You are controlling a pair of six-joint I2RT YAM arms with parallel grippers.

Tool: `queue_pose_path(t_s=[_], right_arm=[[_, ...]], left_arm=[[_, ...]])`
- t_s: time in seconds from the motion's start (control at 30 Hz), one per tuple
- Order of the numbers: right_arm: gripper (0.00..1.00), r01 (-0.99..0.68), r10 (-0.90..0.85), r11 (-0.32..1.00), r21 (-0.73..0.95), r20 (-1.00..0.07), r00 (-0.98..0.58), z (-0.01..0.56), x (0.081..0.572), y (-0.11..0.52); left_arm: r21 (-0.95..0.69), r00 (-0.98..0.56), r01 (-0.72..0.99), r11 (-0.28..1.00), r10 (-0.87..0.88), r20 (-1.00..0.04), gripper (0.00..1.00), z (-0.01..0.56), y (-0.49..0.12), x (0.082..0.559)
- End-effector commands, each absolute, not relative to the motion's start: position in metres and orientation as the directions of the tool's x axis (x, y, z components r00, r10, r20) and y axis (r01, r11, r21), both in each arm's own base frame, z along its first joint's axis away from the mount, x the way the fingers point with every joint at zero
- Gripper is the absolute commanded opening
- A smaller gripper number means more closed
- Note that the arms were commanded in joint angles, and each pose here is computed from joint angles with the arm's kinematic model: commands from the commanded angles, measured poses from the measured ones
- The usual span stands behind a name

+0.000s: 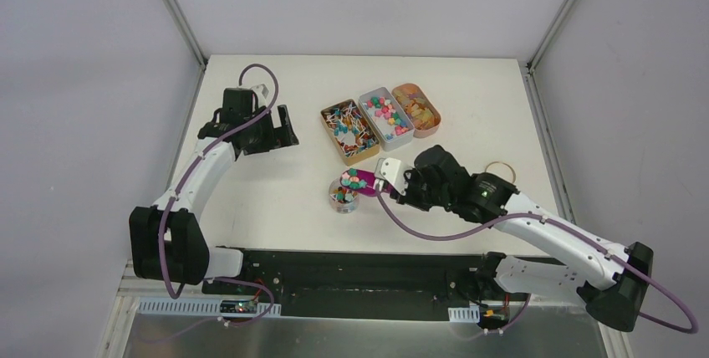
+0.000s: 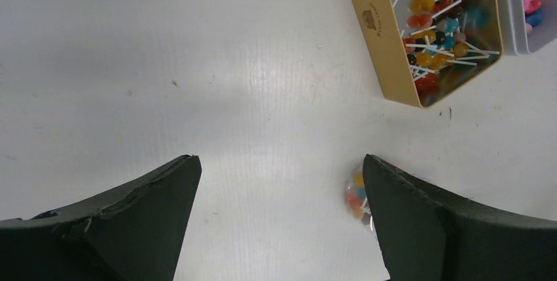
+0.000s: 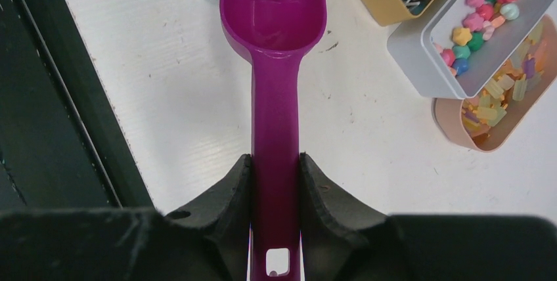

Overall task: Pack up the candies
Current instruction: Place the fake candies in the packing bottle.

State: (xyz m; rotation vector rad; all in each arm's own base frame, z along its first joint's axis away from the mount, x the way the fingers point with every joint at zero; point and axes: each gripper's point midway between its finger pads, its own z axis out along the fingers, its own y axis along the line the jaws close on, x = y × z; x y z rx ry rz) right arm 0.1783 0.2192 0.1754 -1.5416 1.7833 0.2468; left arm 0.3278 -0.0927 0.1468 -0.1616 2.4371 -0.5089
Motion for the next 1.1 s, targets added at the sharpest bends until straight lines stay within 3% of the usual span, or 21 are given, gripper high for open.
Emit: queue_pose_path(t_s=[0.0,1.07], right_arm=[[0.00,-0.893,-0.795,0.245,-0.377,-0.605,0.038,0.187,0.182,0.215],[0.00,-0.840,-0.953,0.073,-0.537,-0.286,0.100,0.203,0.180,0.217]], left_arm=[[-0.313,-0.730,-0.004,0.950,-0.216,-0.648,0.99,0.162,-0.076,0.340],[-0.300,-0.714,-0.028,0.954,-0.229,-0.661,0.99,0.167,-0.070,0.332]])
